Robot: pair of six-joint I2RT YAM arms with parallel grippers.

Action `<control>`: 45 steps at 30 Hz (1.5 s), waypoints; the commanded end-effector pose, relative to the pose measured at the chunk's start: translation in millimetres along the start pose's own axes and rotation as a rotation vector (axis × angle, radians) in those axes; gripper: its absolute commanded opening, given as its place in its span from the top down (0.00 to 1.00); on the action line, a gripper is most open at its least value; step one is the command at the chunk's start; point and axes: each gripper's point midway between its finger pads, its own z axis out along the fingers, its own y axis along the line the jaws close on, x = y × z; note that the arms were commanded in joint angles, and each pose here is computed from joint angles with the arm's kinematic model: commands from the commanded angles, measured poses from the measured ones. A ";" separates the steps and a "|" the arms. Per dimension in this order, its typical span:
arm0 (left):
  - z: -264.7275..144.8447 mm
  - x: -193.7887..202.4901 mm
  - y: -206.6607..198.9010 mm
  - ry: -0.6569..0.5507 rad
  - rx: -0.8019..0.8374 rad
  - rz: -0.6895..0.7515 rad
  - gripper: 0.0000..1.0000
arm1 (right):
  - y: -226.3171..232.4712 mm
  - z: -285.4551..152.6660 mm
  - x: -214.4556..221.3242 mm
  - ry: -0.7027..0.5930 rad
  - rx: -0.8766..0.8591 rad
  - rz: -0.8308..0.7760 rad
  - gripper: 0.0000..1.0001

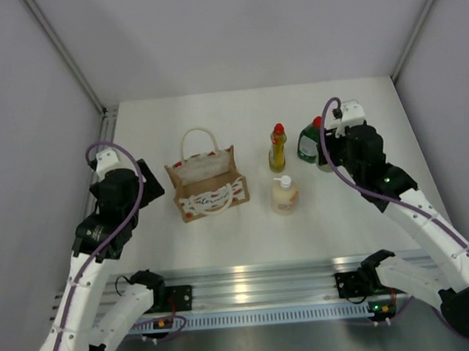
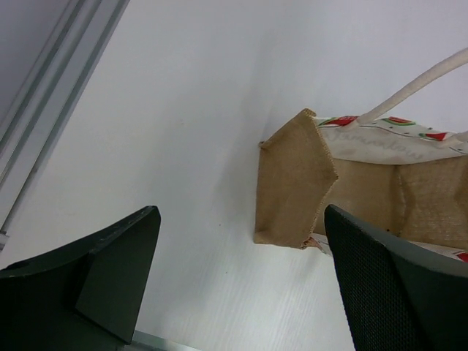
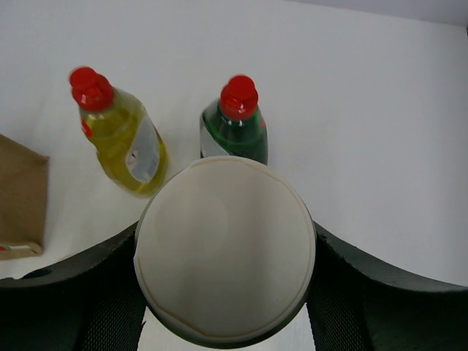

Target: Take the personal care products out of the canvas bag

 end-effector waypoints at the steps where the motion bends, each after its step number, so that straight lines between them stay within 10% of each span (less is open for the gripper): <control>1: 5.7 4.4 6.8 -0.004 -0.042 0.008 0.02 | -11.5 -1.0 -20.8 -0.128 0.054 0.066 1.00; 28: 8.1 15.0 -7.2 0.044 0.034 0.020 0.02 | 20.1 58.8 72.8 -0.131 -0.049 0.136 0.95; 31: 7.6 15.7 -7.1 0.045 0.036 0.021 0.02 | 19.8 58.7 79.3 -0.135 -0.053 0.125 0.88; 41: 8.3 16.8 -9.2 0.052 0.047 0.025 0.02 | 14.2 48.8 75.2 -0.160 -0.042 0.108 0.22; 45: 7.9 15.5 -8.5 0.046 0.043 0.026 0.02 | 15.2 44.8 70.0 -0.169 -0.051 0.107 0.15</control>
